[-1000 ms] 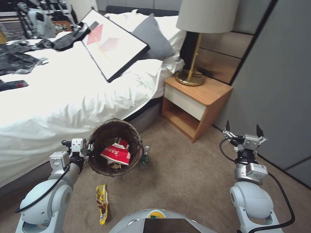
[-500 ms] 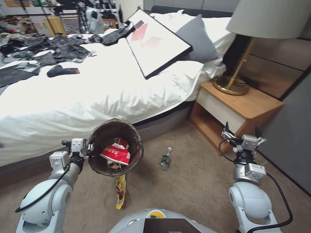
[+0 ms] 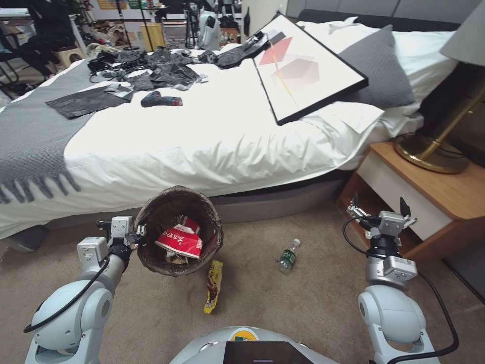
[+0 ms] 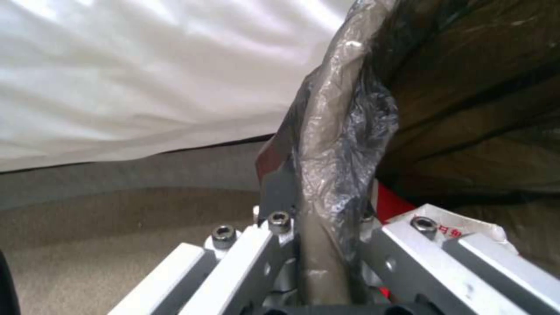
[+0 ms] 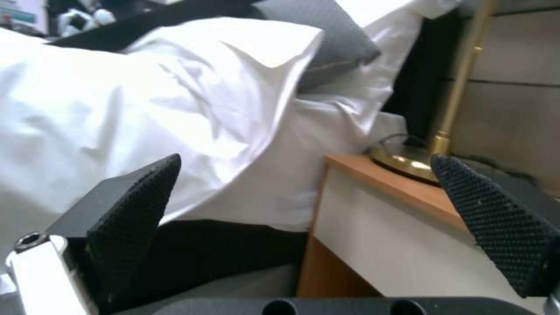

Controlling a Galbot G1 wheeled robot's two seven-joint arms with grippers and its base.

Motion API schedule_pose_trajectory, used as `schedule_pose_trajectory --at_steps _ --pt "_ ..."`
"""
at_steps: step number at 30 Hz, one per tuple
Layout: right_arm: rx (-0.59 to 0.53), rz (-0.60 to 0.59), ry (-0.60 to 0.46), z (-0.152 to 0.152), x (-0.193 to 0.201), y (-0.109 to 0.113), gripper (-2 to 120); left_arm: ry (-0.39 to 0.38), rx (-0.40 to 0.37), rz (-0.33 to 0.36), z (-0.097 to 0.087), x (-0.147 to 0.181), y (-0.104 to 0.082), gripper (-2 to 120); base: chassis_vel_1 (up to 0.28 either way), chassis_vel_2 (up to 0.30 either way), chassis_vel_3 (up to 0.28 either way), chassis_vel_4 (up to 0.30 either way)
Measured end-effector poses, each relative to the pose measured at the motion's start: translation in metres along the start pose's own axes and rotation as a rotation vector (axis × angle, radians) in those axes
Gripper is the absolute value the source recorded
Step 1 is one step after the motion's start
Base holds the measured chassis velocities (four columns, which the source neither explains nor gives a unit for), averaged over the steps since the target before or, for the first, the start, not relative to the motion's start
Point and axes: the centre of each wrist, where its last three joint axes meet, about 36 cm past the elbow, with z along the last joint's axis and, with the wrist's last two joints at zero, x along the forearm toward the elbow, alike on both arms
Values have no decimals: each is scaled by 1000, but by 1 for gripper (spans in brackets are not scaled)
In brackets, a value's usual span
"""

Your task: Pick up the trash bin, then pick up the garbage from the floor and place it into the trash bin.

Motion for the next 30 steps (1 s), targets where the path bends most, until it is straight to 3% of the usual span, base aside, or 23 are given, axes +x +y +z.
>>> schedule_pose_trajectory --at_steps 5,11,14,16,18,19,22,24,25,29,30 --pt "-48 -36 62 -10 -4 9 100 3 -3 7 1 -2 -1 0 0 0 0 0" --pt "-212 -92 361 -41 -69 27 100 4 -15 10 1 -3 -2 0 0 0 0 0" --pt "-204 -144 452 -47 -102 30 100 6 -18 11 1 -1 -3 0 0 0 0 0" --pt "-204 -195 569 -52 -137 37 100 8 -20 7 1 1 -3 0 0 0 0 0" --pt "-209 -210 618 -52 -145 41 100 8 -20 5 1 2 -2 0 0 0 0 0" --pt "-219 -224 691 -51 -155 49 100 9 -22 2 1 3 -2 0 0 0 0 0" --pt "-247 -230 767 -48 -165 61 100 12 -22 0 2 4 -1 0 0 0 0 0" --pt "-284 -249 856 -40 -175 81 100 14 -21 -2 2 4 -2 0 0 0 0 0" --pt "-284 -249 856 -40 -175 81 100 14 -21 -2 2 4 -2 0 0 0 0 0" --pt "-334 -304 970 -29 -185 124 100 18 -19 -3 4 4 -4 0 0 0 0 0" --pt "-334 -304 970 -29 -185 124 100 18 -19 -3 4 4 -4 0 0 0 0 0"
